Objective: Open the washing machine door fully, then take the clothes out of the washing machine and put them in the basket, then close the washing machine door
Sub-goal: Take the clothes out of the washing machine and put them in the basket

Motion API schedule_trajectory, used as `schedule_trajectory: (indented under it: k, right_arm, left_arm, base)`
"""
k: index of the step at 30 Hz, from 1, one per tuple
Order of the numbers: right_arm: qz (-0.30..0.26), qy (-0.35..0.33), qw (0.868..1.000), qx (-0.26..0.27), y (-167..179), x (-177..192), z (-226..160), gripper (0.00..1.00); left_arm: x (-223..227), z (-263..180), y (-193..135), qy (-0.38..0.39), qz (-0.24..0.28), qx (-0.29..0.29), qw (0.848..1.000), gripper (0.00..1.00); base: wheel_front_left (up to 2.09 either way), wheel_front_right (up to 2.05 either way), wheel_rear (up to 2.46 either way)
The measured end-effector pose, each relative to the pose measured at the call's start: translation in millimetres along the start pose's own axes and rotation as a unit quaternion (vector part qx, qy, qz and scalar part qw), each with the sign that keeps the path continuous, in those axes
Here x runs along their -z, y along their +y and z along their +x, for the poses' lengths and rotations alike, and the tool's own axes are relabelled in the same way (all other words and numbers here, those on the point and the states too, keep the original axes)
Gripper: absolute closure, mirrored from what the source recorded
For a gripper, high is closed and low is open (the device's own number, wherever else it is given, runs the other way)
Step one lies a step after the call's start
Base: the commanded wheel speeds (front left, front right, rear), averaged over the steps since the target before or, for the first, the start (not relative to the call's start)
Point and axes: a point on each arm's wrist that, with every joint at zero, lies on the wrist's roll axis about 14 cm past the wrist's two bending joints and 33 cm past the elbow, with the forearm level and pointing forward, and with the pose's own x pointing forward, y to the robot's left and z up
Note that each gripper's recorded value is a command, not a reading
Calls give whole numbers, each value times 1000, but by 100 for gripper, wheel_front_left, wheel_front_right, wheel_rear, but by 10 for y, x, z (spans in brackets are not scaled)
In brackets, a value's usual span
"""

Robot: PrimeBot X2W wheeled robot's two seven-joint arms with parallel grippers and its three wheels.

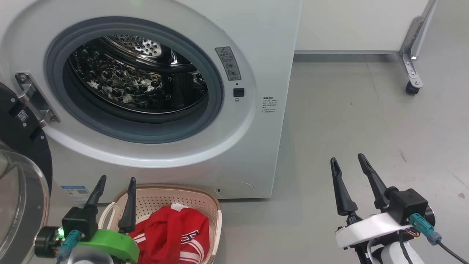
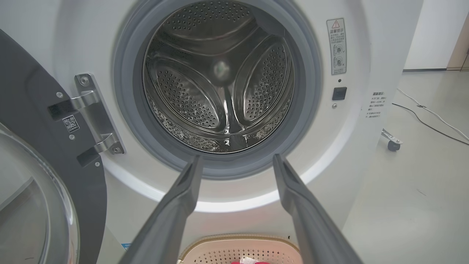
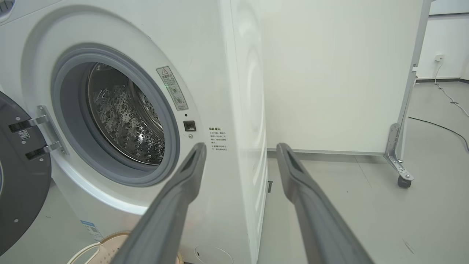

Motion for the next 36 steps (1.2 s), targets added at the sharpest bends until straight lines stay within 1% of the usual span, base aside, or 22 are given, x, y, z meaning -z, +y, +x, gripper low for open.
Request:
schedule_trajectory:
  k: [36]
  right_arm:
    - [2, -6, 1000, 3, -16, -38, 14, 0]
  left_arm:
    - [-25, -47, -39, -7, -1, 1, 1000, 0]
  base:
    - [0, 0, 0]
